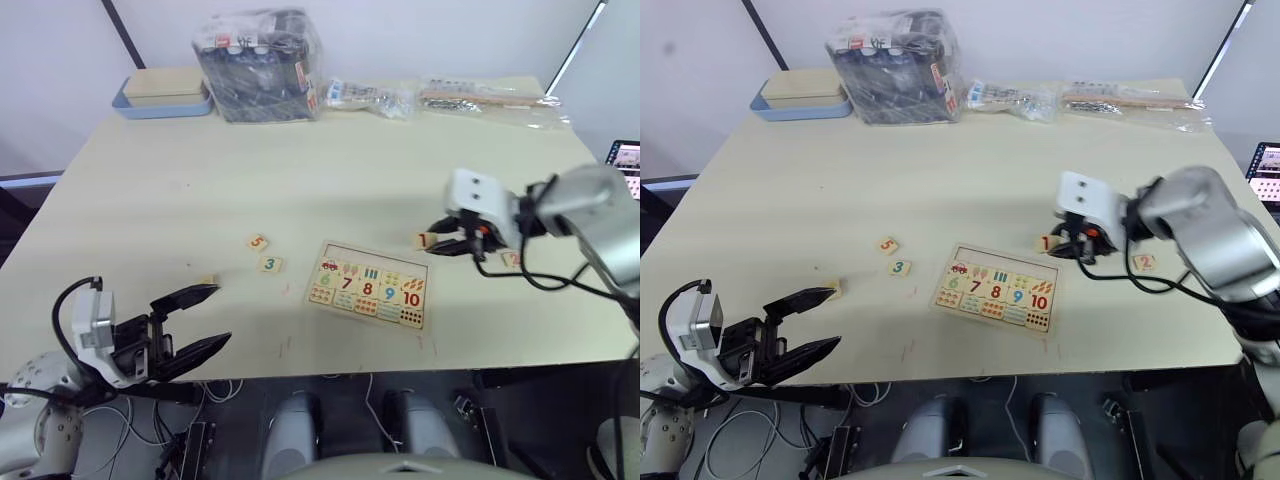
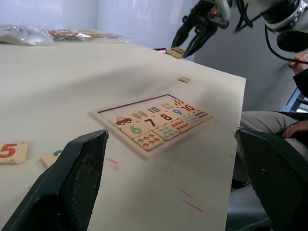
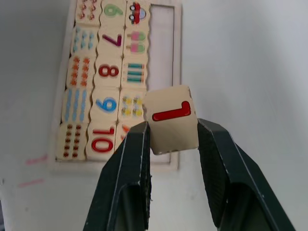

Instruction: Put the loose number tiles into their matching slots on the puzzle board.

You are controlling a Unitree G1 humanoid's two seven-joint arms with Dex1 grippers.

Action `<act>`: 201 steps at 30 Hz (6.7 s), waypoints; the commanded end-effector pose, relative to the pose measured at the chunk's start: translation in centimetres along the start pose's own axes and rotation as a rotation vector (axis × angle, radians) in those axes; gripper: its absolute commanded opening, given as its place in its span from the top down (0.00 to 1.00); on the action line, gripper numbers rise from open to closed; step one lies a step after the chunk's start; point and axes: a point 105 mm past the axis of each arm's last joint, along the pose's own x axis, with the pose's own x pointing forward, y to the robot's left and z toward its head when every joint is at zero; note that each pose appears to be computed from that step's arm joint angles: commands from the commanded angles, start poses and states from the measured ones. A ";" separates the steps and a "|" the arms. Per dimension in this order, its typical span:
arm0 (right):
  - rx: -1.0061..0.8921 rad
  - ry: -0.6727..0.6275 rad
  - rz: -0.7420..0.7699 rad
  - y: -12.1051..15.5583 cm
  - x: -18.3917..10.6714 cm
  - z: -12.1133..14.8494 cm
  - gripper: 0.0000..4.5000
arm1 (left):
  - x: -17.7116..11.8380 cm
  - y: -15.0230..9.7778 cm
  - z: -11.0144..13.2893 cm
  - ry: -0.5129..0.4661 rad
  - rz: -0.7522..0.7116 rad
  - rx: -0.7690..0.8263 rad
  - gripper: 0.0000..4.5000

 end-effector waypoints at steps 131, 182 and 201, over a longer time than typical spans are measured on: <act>0.203 -0.133 -0.037 1.0 12.1 8.4 0.02 | -4.2 0.2 -1.4 0.012 0.247 0.023 0.00; 0.294 -0.173 -0.035 0.8 13.4 4.0 0.99 | -0.5 0.1 1.3 0.012 0.234 0.045 0.00; 0.313 -0.397 0.000 2.1 9.1 4.9 0.99 | -2.2 0.9 0.5 0.010 0.280 0.037 0.00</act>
